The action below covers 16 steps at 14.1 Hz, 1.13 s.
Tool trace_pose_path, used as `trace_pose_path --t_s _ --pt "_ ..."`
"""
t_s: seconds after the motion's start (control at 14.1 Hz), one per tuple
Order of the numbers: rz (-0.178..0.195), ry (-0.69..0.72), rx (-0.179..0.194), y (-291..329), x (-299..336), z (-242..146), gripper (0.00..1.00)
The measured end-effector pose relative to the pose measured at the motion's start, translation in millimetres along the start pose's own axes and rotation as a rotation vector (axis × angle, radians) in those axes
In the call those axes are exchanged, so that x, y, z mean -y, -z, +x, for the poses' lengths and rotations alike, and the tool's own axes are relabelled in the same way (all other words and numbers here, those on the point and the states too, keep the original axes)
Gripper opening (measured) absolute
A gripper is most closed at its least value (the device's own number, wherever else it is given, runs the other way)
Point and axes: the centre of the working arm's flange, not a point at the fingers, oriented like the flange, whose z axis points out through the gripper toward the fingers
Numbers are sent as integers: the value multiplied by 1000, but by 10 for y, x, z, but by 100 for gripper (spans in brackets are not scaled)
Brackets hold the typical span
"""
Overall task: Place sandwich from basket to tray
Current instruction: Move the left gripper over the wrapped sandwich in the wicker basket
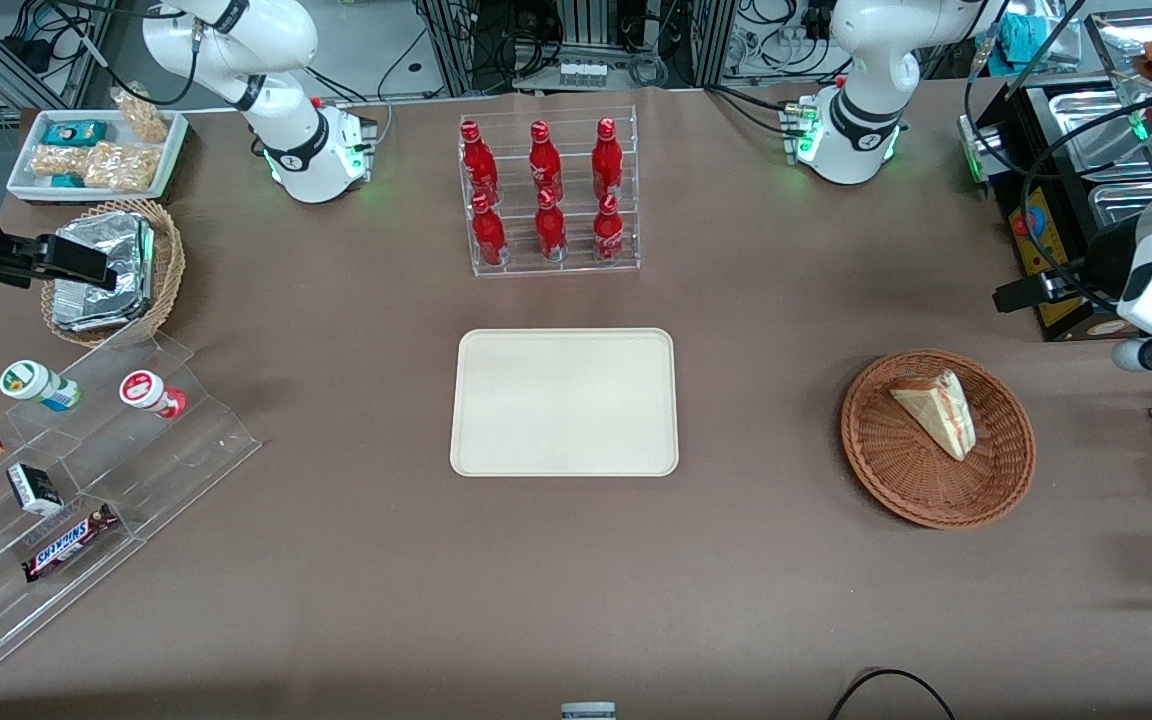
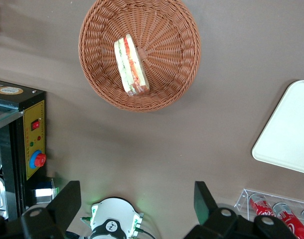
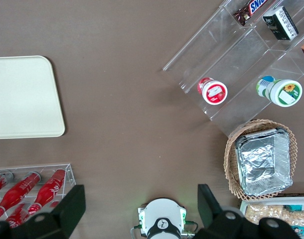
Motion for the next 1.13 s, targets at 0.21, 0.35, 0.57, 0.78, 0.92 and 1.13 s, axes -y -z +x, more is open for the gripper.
trace_pose_path --t_s 0.21,0.35,0.57,0.78,0.92,1.13 --pt "2 1 -7 30 7 -10 100" --pt "3 5 -7 26 7 -5 100" --pt "7 43 19 -99 47 98 100" --pt "19 85 77 -431 190 353 100" --pt "1 115 67 -773 327 627 100" --pt "-20 128 21 -1440 342 877 100"
